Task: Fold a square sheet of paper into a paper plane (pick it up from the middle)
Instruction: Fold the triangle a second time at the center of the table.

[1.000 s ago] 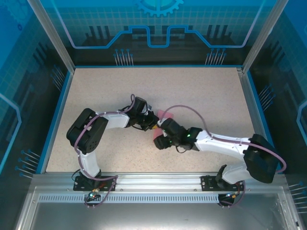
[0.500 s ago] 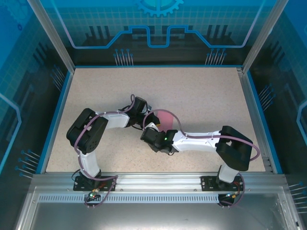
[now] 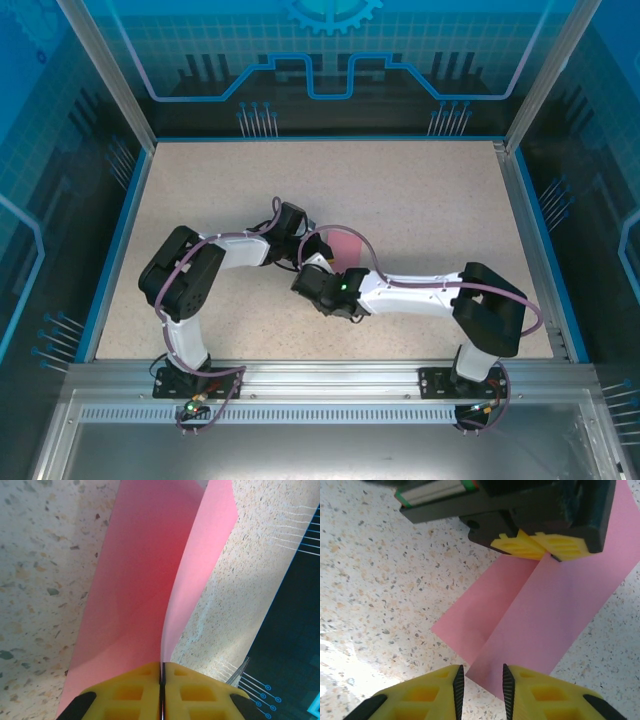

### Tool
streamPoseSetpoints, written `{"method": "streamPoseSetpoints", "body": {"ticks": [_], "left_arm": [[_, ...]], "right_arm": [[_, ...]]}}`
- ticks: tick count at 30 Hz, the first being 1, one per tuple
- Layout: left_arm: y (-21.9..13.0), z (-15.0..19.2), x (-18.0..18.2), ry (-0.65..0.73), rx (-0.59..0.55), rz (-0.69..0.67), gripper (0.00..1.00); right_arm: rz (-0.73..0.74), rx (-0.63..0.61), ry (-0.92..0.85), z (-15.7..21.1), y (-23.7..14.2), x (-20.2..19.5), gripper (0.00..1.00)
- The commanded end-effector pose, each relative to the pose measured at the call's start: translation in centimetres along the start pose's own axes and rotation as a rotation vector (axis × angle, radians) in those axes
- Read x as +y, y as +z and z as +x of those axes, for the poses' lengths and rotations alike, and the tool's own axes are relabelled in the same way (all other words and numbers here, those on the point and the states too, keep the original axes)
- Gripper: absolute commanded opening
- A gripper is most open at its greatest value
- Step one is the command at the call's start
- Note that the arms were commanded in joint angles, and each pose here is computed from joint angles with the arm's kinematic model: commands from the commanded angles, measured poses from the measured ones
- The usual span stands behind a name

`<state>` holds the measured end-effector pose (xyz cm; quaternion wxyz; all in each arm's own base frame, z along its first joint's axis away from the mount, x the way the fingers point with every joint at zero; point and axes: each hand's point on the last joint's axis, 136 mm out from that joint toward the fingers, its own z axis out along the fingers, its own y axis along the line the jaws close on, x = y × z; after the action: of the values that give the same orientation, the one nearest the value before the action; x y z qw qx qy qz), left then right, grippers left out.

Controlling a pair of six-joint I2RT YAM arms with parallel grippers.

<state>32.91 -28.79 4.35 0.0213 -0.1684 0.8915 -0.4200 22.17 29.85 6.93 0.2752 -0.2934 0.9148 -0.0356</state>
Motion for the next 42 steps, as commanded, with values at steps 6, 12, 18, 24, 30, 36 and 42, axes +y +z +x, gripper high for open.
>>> {"method": "streamPoseSetpoints", "body": {"ticks": [6,12,18,24,30,36,42], "left_arm": [[-0.7,0.7,0.0,0.019,0.04,-0.03,0.1],[-1.4,0.7,-0.3,0.027,0.028,-0.051,0.1],[-1.6,0.8,0.0,0.026,0.023,-0.062,0.1],[-1.4,0.7,0.1,0.02,0.02,-0.059,0.09],[-1.3,0.6,0.2,0.021,0.015,-0.057,0.09],[-1.2,0.6,0.2,0.021,0.011,-0.051,0.09],[-1.3,0.6,0.0,0.023,0.01,-0.044,0.09]], "right_arm": [[0.044,0.06,0.089,0.4,-2.1,-1.5,0.29],[0.05,0.037,0.111,-0.2,-3.2,-2.7,0.31],[0.014,0.027,0.104,-0.8,-3.2,-2.1,0.31],[-0.08,0.01,0.058,-0.7,-3.2,-0.5,0.35],[-0.158,-0.041,0.086,-1.1,-3.6,-0.9,0.4],[-0.204,-0.039,0.053,-1.1,-3.4,0.1,0.44],[-0.183,-0.015,0.007,-0.2,-2.6,1.6,0.5]]}}
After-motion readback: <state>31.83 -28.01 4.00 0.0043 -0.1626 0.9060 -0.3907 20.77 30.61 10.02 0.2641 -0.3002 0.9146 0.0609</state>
